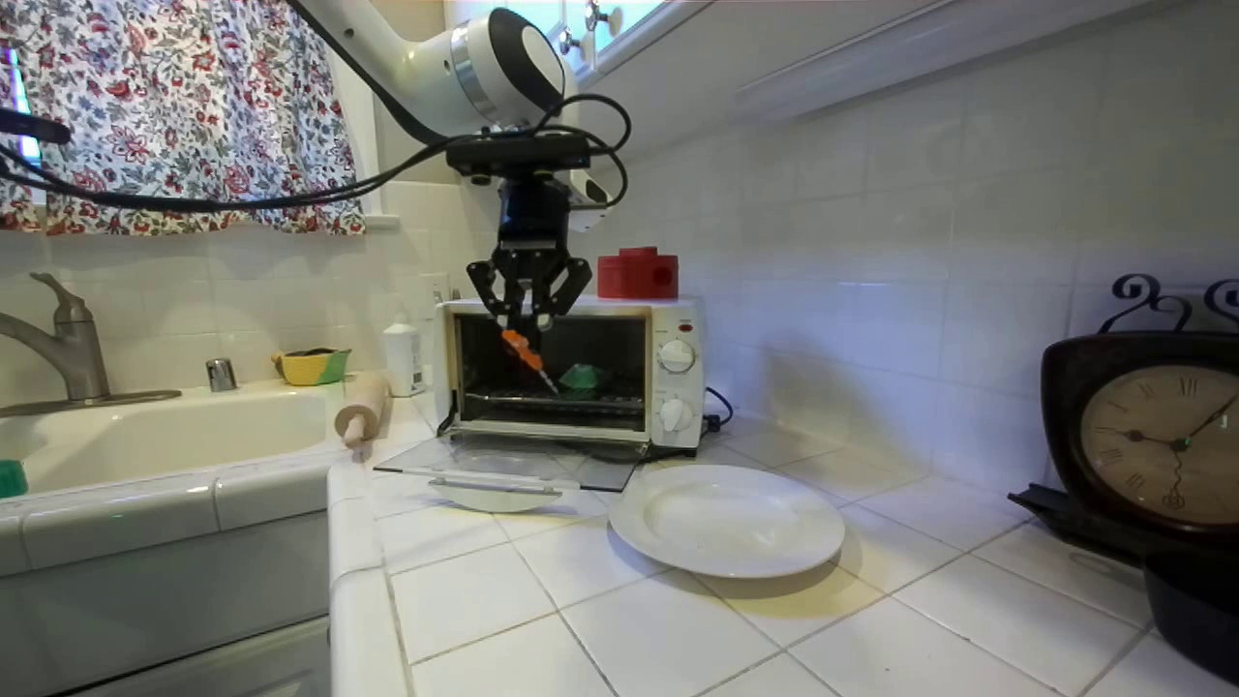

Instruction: Pick up the spatula, use it to pick up the green object from the oven, place the green object on the plate and the place the spatula back down

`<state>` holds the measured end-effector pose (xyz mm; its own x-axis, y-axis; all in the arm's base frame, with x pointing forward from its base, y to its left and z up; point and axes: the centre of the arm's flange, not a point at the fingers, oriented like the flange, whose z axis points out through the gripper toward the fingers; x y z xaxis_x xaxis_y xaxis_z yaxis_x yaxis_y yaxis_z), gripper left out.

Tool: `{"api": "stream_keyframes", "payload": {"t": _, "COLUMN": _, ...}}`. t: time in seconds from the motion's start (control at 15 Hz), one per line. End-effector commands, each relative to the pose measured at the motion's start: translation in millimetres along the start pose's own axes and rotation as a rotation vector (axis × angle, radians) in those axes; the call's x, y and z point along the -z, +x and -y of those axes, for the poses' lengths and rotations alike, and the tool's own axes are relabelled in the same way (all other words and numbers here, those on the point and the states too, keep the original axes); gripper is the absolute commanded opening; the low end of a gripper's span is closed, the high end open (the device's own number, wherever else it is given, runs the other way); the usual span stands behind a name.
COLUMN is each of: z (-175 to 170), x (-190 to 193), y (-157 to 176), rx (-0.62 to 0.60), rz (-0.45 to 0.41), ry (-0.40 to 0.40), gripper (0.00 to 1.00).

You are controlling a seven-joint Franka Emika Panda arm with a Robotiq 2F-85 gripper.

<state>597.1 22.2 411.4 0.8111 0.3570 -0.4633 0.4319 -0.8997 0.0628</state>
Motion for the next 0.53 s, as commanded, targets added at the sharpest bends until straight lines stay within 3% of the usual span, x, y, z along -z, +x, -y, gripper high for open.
{"api": "stream_keyframes", "payload": {"t": 0.0, "z": -3.7, "x": -2.5, "y": 20.4, "rx": -0.019, "rz": 0.020, "ry": -0.017, "gripper": 0.05}}
{"api": "stream_keyframes", "payload": {"t": 0.47, "z": -2.3, "x": -5.6, "y": 33.0, "rx": -0.019, "rz": -0.029, "ry": -0.033, "gripper": 0.05}}
